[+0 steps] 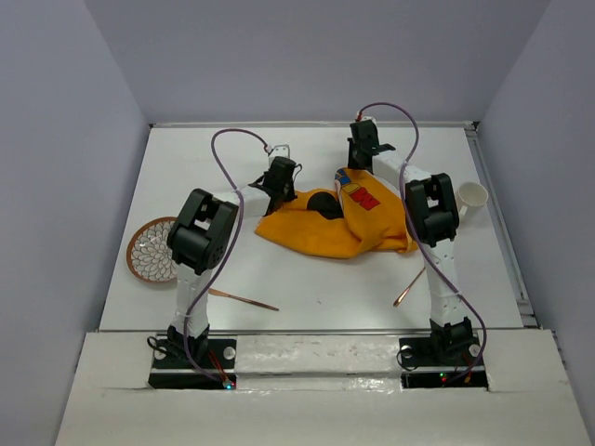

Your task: Set the dinner table for one person

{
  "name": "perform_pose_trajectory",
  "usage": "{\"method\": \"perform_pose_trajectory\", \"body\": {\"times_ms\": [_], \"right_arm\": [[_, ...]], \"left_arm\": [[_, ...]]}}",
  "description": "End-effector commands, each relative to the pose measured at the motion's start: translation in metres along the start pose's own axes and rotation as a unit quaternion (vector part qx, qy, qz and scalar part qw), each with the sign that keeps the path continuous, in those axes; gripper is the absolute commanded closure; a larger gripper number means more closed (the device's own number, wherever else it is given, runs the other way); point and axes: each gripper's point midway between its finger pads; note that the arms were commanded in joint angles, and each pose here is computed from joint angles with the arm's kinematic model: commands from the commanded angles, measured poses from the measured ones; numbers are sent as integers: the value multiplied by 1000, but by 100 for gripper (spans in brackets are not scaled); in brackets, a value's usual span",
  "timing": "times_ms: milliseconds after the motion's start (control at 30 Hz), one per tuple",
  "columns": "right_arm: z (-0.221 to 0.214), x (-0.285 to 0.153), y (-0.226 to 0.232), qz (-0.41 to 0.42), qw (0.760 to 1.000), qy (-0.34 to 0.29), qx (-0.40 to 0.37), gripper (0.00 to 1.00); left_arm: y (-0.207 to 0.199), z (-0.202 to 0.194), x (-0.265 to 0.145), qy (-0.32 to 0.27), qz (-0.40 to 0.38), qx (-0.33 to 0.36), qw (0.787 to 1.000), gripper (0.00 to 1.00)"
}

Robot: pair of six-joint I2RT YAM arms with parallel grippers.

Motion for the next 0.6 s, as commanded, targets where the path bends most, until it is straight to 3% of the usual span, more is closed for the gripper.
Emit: {"method": "perform_pose_trajectory", "body": {"times_ms": [0, 167, 300, 567], "right_arm": [[-14, -10, 8, 14, 999, 26, -14, 100], [-9, -12, 8, 14, 1000, 20, -15, 100], [-2, -18, 8, 16, 1000, 14, -15, 100], [23, -48, 4, 19, 1000, -13, -10, 100]], "left_arm": [[-9, 22, -6, -29, -12, -12, 999, 78], [-11, 34, -21, -45, -17, -22, 999, 83], [-11, 45, -34, -59, -19, -27, 998, 100], [-16, 67, -63, -87, -35, -39, 995, 100]]}}
Point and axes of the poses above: each gripper's point midway between its finger pads, its own x axis out along the fingers, its own y axis along the line the jaws close on, z = x × y, and after that the axes turned 10 degrees about -x, right-handed
